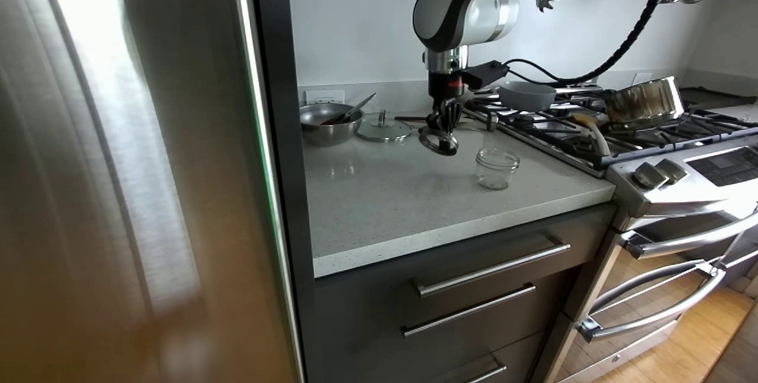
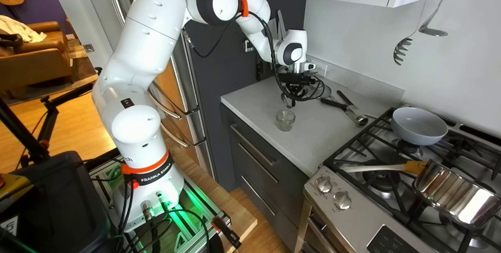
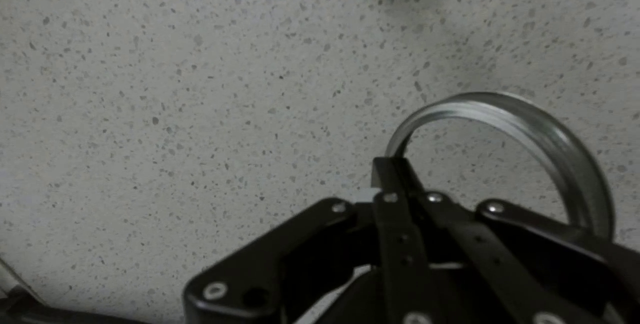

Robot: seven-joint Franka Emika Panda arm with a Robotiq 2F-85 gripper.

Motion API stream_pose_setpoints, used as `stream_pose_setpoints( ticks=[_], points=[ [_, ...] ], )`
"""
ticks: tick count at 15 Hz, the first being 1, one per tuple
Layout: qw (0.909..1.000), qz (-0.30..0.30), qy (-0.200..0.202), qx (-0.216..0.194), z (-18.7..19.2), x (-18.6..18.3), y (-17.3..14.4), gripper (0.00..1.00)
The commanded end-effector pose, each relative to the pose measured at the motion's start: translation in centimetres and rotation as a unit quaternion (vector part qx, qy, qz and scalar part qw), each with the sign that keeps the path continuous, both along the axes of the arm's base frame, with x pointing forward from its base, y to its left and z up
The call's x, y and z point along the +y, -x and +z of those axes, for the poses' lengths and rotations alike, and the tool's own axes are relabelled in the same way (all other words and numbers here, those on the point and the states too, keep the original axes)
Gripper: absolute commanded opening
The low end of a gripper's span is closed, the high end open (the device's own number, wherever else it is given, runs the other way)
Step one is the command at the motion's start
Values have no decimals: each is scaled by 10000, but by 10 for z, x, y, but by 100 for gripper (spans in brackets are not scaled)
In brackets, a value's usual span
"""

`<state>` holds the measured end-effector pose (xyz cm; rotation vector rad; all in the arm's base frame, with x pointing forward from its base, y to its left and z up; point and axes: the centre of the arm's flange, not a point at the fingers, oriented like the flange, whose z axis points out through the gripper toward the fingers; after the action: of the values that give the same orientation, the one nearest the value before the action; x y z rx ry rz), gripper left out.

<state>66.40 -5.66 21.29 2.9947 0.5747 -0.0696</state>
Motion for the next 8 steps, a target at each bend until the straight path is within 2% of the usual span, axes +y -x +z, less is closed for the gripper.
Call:
stream_pose_setpoints(
  ticks=[1, 7, 8],
  points=[
    [9994, -237, 120, 209, -13, 7, -7, 1],
    [9985, -448, 172, 251, -21, 17, -13, 1],
    [9985, -451, 178, 260, -22, 18, -14, 7]
  ],
)
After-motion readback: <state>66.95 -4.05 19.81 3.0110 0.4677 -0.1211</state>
